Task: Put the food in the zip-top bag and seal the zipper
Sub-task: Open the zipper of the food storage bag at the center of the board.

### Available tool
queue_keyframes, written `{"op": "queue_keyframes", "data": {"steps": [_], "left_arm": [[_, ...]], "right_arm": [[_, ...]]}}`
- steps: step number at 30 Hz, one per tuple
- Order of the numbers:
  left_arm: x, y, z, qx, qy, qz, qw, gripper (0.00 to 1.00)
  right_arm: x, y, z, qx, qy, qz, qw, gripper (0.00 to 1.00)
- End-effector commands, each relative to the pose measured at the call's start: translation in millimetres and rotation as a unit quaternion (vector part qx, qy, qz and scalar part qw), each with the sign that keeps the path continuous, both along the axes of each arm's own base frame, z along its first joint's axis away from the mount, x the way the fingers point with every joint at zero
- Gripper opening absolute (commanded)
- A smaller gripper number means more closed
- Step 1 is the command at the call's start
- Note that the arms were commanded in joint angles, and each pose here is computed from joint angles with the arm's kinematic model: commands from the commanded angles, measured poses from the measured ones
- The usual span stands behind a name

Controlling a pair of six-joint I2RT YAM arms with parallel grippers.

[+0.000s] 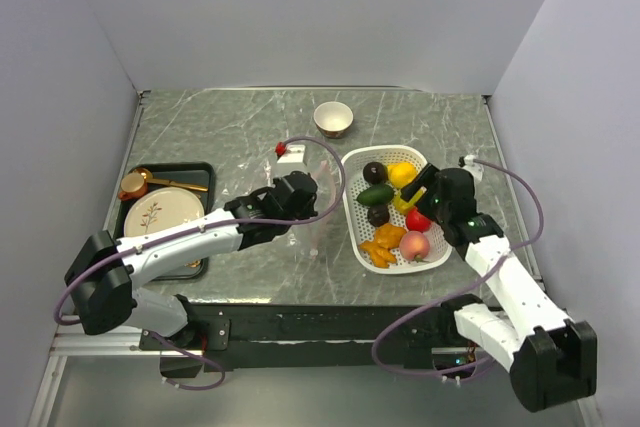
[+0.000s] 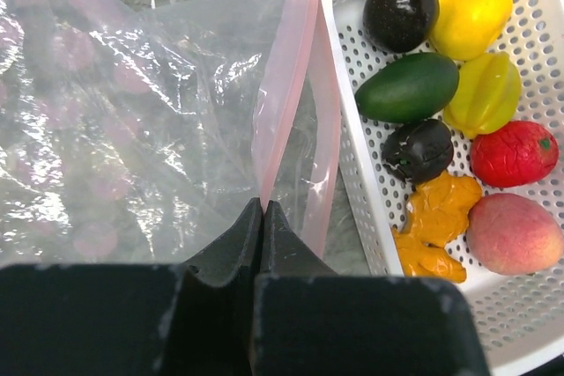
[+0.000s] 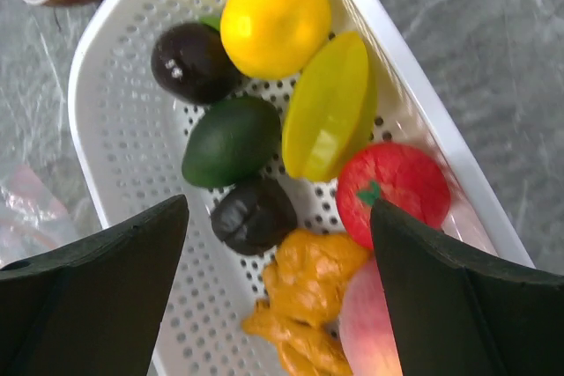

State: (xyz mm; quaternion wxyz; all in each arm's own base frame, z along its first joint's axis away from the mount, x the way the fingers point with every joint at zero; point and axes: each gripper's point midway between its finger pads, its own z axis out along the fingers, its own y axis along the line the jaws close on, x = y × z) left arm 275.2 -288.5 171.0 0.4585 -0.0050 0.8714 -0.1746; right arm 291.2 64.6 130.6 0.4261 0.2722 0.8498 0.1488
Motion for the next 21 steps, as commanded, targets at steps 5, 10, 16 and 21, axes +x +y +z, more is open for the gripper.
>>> {"op": "queue_keyframes", "data": {"steps": [5, 10, 16, 21], "left_arm": [[1.3, -14.2, 26.2, -0.052, -0.022, -0.035, 0.998, 0.01], [0.0, -14.0, 23.5, -0.052, -0.021, -0.041, 0.998, 0.01], [-1.2, -9.8, 24.7, -0.048, -0.025, -0.044, 0.998, 0.01], [-0.9, -11.0, 27.4, -0.051, -0.027, -0.045, 0.997, 0.01]], "right_arm": [[-20.3, 26.1, 12.6, 0.031, 0.009, 0.084, 0.996, 0.84], [-32.3, 33.0, 1.9, 0.039, 0.032, 0.093, 0.994, 0.74], [-48.0, -9.4, -22.7, -0.040, 0.077, 0.004, 0.996, 0.77], [-61.7, -7.2, -43.7, -0.061, 0.131, 0.019, 0.989, 0.82]]}}
